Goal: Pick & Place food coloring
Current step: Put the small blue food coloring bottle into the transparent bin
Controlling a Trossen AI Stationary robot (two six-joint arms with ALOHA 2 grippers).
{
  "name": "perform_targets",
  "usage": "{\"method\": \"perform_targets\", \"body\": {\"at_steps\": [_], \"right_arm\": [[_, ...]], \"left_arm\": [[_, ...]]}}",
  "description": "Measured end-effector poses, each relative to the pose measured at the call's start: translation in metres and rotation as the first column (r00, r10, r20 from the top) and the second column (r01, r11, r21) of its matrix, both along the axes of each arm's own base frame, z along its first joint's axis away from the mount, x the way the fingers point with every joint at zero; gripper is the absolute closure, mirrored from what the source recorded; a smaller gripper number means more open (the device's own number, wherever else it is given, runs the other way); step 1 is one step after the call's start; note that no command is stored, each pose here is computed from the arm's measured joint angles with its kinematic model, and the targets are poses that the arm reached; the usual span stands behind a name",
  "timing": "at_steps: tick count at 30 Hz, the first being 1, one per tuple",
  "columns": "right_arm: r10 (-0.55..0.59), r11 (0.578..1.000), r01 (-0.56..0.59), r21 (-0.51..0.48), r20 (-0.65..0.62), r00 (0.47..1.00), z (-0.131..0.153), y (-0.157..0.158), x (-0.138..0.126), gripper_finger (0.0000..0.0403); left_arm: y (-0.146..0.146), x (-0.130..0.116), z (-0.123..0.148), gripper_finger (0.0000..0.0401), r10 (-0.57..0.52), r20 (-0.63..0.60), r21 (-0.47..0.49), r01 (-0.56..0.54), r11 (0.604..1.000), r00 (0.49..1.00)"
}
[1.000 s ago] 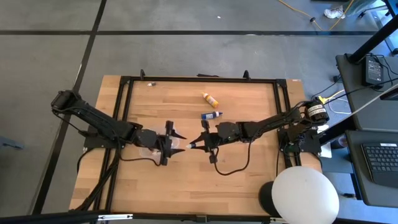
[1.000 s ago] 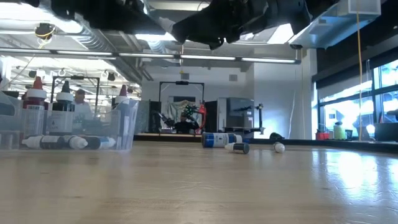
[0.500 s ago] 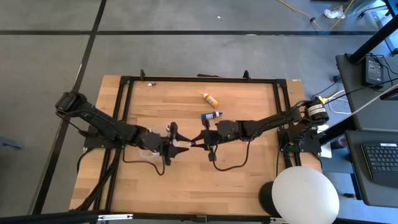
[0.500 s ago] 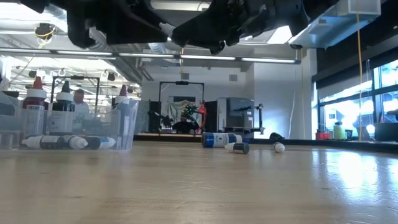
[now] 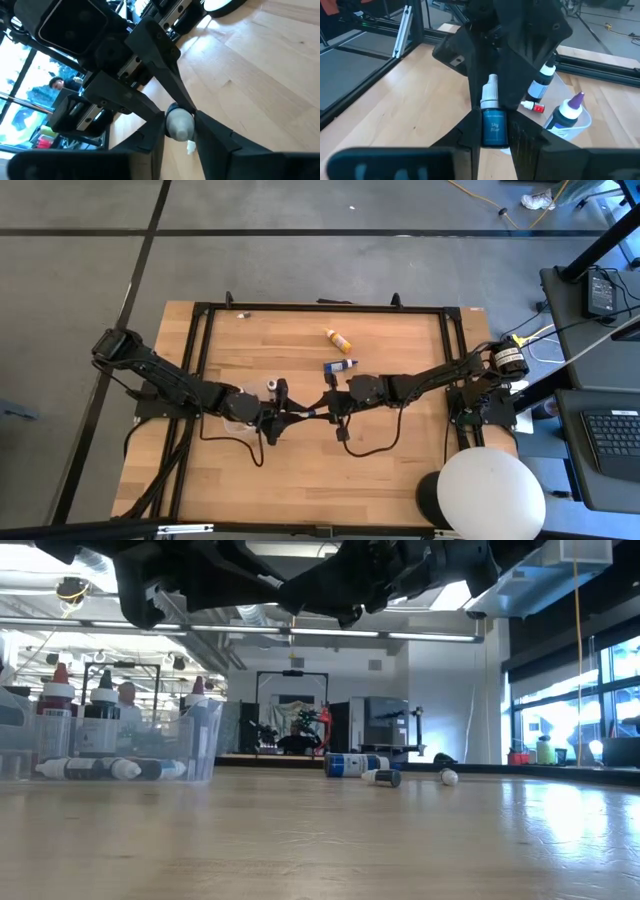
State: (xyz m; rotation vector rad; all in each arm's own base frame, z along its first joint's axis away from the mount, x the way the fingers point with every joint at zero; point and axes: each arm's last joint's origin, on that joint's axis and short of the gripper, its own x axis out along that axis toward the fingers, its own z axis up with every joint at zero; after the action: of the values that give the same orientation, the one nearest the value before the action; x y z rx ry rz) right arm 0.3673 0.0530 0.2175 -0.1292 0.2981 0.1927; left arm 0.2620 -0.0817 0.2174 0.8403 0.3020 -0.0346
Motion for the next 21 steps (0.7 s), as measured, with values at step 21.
{"method": "perform_targets", "body": {"at_steps": [21], "right_arm": [[0.005,0.995,-0.006,-0.095,-0.009,1.0,-0.0013,-0.0035,0.0001,0.0247]], "left_arm": [[-0.0001,0.0002,-0.0005,0.0328,0.001,0.0,-0.017,-0.001,1.0,1.0]]}}
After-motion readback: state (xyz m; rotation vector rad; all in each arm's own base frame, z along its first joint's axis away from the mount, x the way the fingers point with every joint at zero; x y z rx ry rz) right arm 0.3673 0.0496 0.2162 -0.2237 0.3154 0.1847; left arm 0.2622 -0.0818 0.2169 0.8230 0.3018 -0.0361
